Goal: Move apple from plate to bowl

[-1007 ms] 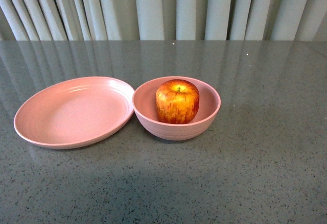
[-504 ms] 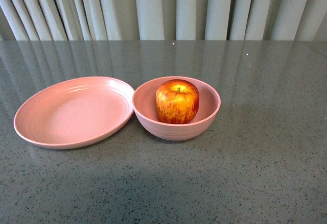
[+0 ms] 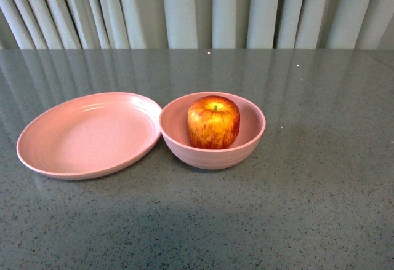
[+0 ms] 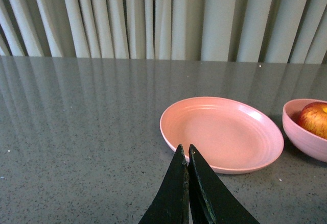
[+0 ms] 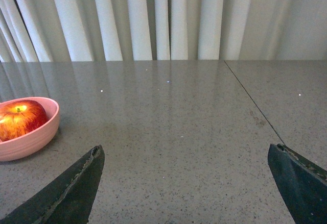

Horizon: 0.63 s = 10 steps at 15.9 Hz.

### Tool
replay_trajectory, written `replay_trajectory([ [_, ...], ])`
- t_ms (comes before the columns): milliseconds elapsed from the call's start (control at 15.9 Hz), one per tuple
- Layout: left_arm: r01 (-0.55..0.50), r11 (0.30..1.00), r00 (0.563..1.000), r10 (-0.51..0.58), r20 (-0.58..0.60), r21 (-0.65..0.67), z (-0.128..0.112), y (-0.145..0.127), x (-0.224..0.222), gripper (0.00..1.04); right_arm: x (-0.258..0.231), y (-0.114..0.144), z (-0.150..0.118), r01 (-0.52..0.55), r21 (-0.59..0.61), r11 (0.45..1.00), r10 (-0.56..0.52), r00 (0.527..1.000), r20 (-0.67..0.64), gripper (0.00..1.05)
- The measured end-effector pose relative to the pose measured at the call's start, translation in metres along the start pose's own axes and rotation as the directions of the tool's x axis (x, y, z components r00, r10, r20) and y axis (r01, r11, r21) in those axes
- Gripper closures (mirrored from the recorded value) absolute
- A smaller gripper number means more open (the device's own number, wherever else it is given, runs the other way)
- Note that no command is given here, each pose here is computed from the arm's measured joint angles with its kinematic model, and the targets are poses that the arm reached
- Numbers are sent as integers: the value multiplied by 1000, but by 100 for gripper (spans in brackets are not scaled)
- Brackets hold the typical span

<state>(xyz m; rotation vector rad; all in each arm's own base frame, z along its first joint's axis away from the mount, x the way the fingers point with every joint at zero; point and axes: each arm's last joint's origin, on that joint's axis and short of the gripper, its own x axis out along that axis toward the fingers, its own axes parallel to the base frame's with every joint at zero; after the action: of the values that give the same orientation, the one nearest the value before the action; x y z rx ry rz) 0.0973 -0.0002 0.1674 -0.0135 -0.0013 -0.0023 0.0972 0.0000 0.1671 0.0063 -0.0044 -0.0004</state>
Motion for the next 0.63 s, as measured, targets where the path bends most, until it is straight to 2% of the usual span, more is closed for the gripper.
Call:
replay_trajectory([
  [189,0,1000,1000,0,2,0,0,0,0,104,0,0,0,0,0,1000,0,1000,0,7],
  [252,0,1000,1000,0,2,0,0,0,0,97,0,0,0,0,0,1000,0,1000,0,7],
  [630,0,1000,1000,0,2,0,0,0,0,25,0,0,0,0,0,1000,0,1000,0,7],
])
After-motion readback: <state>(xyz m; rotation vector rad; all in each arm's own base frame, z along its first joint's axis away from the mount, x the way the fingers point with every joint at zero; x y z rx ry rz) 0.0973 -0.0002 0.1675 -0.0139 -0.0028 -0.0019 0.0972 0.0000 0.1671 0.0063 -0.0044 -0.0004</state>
